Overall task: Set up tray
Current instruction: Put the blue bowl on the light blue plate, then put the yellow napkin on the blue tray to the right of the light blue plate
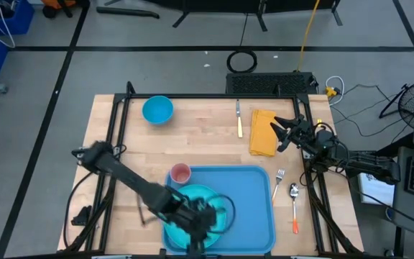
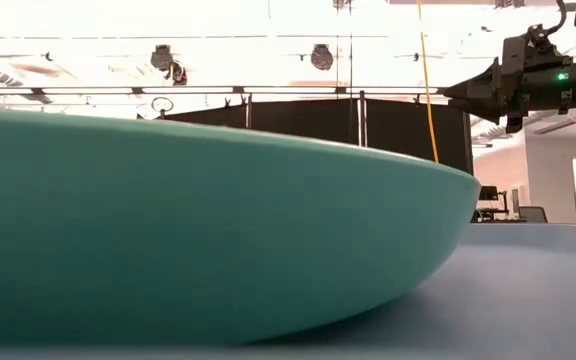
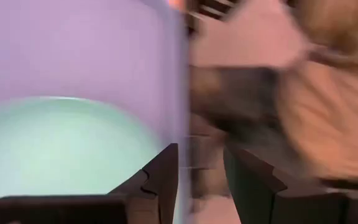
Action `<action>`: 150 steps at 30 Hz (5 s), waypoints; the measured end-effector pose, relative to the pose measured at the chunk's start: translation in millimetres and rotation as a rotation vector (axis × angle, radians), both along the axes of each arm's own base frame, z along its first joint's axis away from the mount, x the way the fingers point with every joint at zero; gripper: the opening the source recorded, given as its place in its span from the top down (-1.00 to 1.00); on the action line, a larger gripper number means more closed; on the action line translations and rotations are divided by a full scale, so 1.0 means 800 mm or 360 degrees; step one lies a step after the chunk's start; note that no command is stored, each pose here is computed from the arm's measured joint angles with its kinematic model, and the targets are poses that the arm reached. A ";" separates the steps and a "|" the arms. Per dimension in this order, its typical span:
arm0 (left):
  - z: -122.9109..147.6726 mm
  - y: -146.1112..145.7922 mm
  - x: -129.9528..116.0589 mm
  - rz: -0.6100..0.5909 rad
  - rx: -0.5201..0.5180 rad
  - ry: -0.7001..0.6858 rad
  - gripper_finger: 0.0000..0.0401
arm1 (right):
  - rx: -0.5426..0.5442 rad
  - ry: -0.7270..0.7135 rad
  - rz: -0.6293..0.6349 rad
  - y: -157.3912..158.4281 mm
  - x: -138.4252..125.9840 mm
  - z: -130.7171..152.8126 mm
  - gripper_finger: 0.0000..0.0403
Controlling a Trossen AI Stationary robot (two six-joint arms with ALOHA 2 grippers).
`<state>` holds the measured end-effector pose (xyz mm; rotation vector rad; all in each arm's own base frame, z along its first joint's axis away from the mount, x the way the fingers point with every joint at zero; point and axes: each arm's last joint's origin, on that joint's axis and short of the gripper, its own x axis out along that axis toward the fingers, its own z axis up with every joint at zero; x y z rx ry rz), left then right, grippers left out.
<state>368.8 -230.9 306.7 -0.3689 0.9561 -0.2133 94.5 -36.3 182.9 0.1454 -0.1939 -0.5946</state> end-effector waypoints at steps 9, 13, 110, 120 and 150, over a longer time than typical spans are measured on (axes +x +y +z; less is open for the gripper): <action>0.077 0.129 -0.116 0.1059 0.0801 0.0344 0.35 | -0.0011 -0.0034 -0.0003 0.000 0.000 0.003 0.22; 0.081 0.191 -0.136 0.1228 0.0721 0.0278 0.35 | -0.0022 -0.0060 -0.0003 0.000 -0.001 0.005 0.22; -0.088 0.094 -0.073 0.0824 -0.0226 0.0676 0.96 | -0.0066 -0.0050 -0.0012 0.000 -0.001 0.006 0.22; -0.104 0.096 -0.079 0.0990 -0.0146 0.0846 0.97 | -0.0064 -0.0045 -0.0011 0.000 -0.001 0.006 0.22; -0.047 0.154 -0.224 0.1072 0.0810 -0.0690 0.34 | -0.0030 -0.0095 0.0046 0.001 -0.001 0.007 0.22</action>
